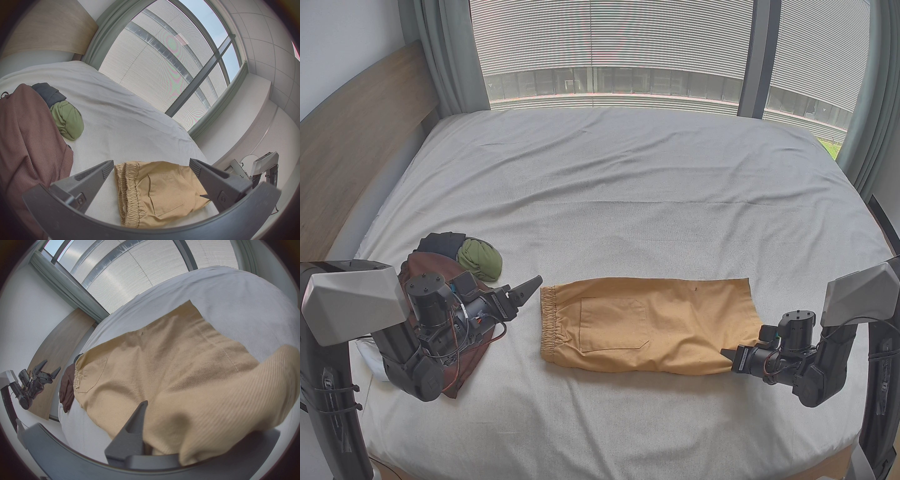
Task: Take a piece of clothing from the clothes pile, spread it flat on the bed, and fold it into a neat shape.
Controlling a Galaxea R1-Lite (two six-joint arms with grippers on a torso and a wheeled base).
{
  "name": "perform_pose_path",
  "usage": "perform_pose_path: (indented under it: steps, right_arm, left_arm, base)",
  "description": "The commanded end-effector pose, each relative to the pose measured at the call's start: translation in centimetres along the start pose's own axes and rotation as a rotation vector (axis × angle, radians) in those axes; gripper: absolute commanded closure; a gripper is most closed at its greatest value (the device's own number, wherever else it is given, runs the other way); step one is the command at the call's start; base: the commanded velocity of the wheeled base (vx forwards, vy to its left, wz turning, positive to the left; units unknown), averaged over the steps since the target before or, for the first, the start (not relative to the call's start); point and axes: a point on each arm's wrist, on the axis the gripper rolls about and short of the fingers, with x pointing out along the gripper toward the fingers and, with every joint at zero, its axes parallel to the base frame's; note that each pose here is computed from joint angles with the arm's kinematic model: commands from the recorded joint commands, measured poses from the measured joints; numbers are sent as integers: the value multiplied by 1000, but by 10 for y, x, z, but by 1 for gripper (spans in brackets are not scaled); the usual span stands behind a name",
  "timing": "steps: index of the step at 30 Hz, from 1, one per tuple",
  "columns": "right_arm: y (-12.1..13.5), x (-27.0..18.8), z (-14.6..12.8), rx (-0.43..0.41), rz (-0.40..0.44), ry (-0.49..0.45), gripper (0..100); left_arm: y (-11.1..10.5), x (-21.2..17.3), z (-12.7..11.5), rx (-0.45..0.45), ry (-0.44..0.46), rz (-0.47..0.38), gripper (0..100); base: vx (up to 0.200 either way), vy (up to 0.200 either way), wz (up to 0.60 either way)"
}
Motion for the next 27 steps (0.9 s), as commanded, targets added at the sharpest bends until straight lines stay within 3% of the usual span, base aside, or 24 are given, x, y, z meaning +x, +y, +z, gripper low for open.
perform_pose_path:
  steps: [1,2,3,10,14,21,27]
  right_arm:
    - [-6,3,-13,11,-18,46,100]
    - [-5,3,-14,7,-16,51,100]
    - [-5,3,-15,6,-15,53,0]
    - [0,1,-19,-3,-6,73,0]
    - [8,-9,-31,-9,-1,127,0]
    - [16,-23,-47,-16,16,192,0]
    - [30,-42,-56,-45,96,197,0]
  left_arm:
    - [0,0,-2,-1,8,0,0]
    - [0,0,-3,-4,11,0,0]
    - [0,0,-3,-4,11,0,0]
    - [0,-1,-11,-18,38,5,0]
    - [7,3,-32,-48,101,25,0]
    - [7,8,-48,-96,142,26,0]
    - [9,18,-56,-162,130,54,0]
  base:
    - [0,0,0]
    - [0,0,0]
    - [0,0,0]
    - [0,0,0]
    - [0,0,0]
    - [0,0,0]
    - [0,0,0]
